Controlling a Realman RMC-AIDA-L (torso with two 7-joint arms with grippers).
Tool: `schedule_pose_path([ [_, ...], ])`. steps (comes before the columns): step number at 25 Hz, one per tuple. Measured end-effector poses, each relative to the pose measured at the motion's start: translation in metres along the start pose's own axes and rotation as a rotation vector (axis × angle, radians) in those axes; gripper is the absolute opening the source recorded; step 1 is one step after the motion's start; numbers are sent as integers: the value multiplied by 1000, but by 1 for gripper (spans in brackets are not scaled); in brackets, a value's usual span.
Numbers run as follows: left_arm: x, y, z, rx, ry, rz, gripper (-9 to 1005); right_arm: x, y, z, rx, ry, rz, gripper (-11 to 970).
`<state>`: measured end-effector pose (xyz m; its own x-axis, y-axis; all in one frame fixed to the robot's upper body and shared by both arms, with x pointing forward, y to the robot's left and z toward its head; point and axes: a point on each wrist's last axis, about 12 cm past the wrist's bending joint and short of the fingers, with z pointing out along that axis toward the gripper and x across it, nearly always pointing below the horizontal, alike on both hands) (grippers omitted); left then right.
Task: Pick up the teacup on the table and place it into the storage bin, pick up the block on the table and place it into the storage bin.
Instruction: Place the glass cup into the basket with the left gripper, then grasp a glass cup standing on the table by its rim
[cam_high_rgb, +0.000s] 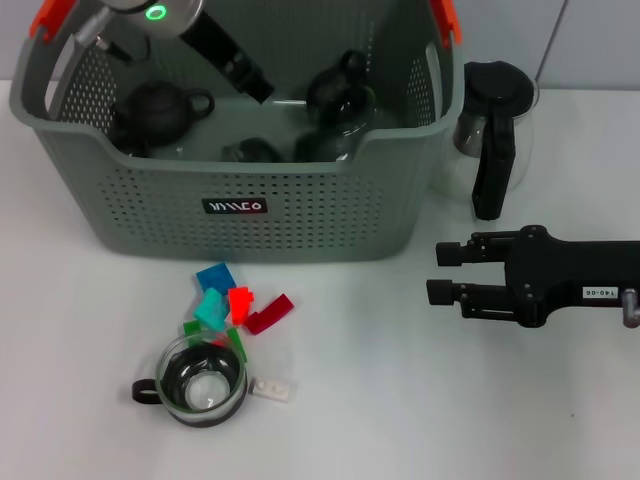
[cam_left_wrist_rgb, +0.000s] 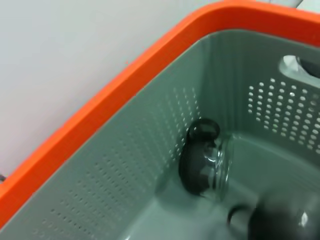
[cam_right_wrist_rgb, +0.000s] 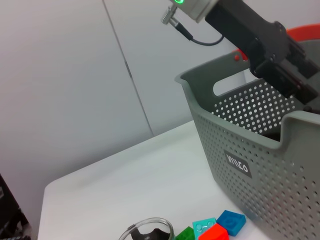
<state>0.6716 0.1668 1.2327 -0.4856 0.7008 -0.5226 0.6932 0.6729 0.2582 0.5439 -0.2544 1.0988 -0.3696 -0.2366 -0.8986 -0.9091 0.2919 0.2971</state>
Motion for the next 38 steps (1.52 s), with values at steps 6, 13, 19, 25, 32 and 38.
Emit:
schedule_pose_path([
  [6,1,1,-2,15,-18,-21,657,1,0,0,2,2,1,583],
  [13,7,32,-57,231,-267,-314,655,-1,0,0,-2,0,-2,583],
  [19,51,53,-114,423,-496,-462,646,-1,0,-1,-2,1,0,583],
  [25,112,60,-143,468,-565,-546,642,-1,-1,-1,-1,1,3,583],
  [32,157,43,-150,543,-274,-427,641,-5,-2,-1,-3,5,4,583],
  [38,167,1,-127,537,-15,-227,641,-5,-2,-1,-2,8,5,583],
])
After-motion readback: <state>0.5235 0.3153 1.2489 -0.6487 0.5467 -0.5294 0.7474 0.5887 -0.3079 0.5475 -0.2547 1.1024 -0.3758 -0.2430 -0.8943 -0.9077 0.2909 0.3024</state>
